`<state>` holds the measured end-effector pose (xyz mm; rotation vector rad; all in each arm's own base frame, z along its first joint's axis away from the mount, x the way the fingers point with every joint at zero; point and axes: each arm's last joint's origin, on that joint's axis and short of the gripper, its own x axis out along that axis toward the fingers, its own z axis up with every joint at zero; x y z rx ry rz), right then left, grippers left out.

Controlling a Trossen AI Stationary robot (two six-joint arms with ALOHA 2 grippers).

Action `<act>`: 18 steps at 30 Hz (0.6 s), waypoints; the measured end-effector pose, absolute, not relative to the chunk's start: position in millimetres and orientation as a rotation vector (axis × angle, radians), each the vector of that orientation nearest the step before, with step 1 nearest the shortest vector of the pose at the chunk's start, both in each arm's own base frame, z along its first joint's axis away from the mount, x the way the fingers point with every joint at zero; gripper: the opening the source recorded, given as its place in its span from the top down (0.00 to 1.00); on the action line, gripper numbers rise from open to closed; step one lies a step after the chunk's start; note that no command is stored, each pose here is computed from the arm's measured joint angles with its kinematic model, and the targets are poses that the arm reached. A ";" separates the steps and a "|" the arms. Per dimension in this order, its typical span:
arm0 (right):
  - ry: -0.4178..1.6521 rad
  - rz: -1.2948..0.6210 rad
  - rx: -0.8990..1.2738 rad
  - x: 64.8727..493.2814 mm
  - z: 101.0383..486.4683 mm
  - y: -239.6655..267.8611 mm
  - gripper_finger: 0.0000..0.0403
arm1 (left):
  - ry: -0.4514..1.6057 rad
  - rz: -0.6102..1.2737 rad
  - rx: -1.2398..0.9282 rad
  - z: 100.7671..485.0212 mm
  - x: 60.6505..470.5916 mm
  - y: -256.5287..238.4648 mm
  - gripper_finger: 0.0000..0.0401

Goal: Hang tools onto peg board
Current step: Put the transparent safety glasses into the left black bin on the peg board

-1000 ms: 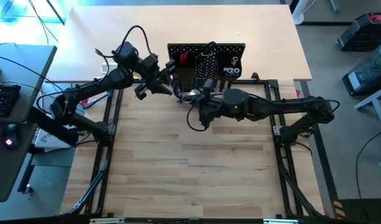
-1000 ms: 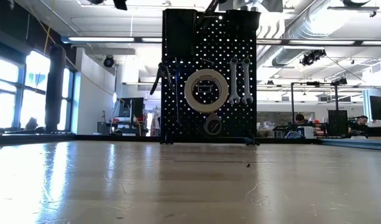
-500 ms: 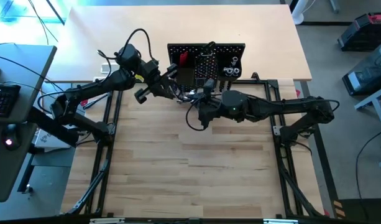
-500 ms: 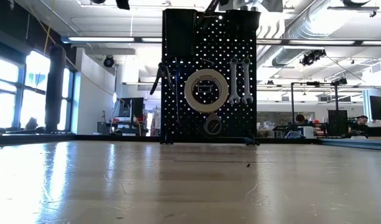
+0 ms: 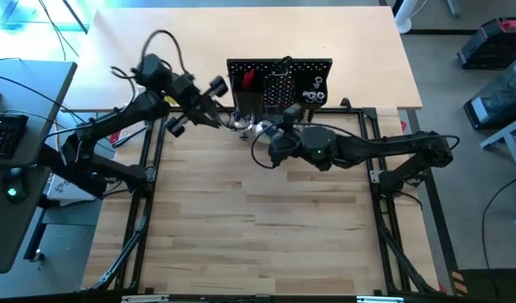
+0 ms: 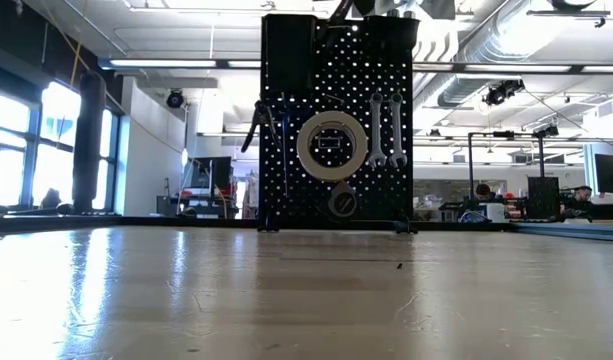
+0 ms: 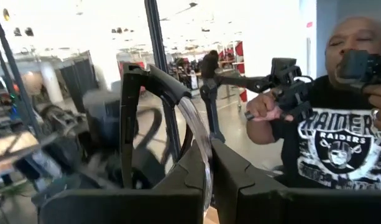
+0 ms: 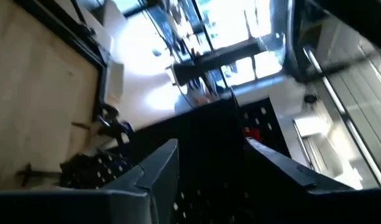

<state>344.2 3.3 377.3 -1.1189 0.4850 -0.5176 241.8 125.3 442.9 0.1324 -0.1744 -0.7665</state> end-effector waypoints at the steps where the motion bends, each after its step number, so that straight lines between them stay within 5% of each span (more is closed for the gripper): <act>1: 0.497 -0.536 -1.118 343.8 377.2 2.8 0.57 | -0.179 -0.760 0.138 446.8 239.3 126.0 1.00; 10: 0.555 -0.624 -1.048 341.0 373.7 5.7 0.54 | -0.185 -0.708 0.136 474.5 226.4 135.9 1.00; 18: 0.393 -0.646 -0.846 317.2 400.6 4.7 0.54 | -0.080 -0.888 0.108 459.7 233.5 129.9 1.00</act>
